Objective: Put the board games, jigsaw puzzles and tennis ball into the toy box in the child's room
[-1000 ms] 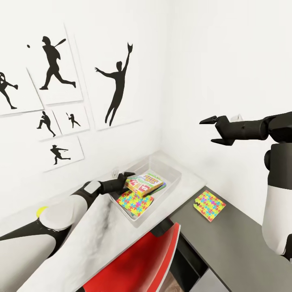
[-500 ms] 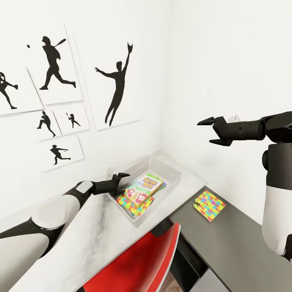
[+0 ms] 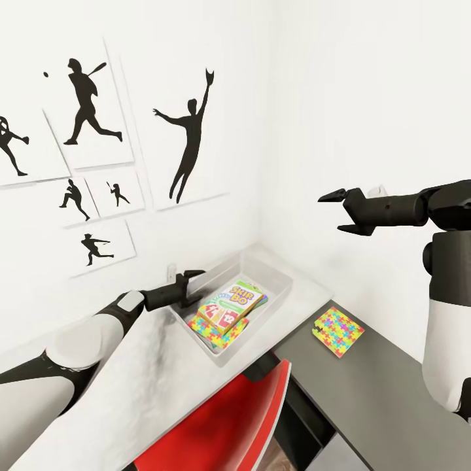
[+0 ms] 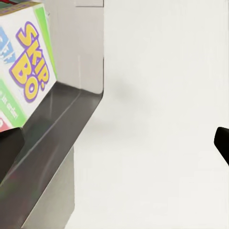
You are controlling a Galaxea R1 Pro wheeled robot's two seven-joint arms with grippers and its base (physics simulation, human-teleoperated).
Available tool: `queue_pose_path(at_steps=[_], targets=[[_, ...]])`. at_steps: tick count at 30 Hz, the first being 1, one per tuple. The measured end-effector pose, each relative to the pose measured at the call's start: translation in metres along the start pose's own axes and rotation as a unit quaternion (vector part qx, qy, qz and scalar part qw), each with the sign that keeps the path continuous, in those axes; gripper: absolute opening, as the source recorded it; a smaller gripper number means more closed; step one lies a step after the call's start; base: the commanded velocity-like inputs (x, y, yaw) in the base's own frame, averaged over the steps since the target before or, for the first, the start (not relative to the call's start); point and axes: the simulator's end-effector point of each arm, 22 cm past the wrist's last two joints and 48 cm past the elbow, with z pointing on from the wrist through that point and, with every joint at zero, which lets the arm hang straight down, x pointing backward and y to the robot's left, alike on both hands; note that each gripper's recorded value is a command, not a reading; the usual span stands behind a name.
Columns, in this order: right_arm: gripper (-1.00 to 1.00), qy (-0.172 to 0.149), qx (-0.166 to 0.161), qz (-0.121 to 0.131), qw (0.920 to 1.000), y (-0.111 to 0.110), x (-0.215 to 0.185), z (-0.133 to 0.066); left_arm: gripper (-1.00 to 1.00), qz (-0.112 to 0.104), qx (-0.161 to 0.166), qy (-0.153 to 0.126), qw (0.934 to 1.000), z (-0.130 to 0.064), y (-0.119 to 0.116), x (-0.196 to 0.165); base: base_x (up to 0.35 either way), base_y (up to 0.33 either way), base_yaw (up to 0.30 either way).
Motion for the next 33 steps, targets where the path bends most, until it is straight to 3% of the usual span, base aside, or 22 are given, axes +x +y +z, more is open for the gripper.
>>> queue_pose_path(at_steps=[33], targets=[[1.00,-0.010,-0.011,-0.009,0.9998,0.017,-0.003,-0.018,1.00,0.016,0.039,-0.010,0.9991,-0.015,-0.034,-0.006,-0.029,0.010,0.000]])
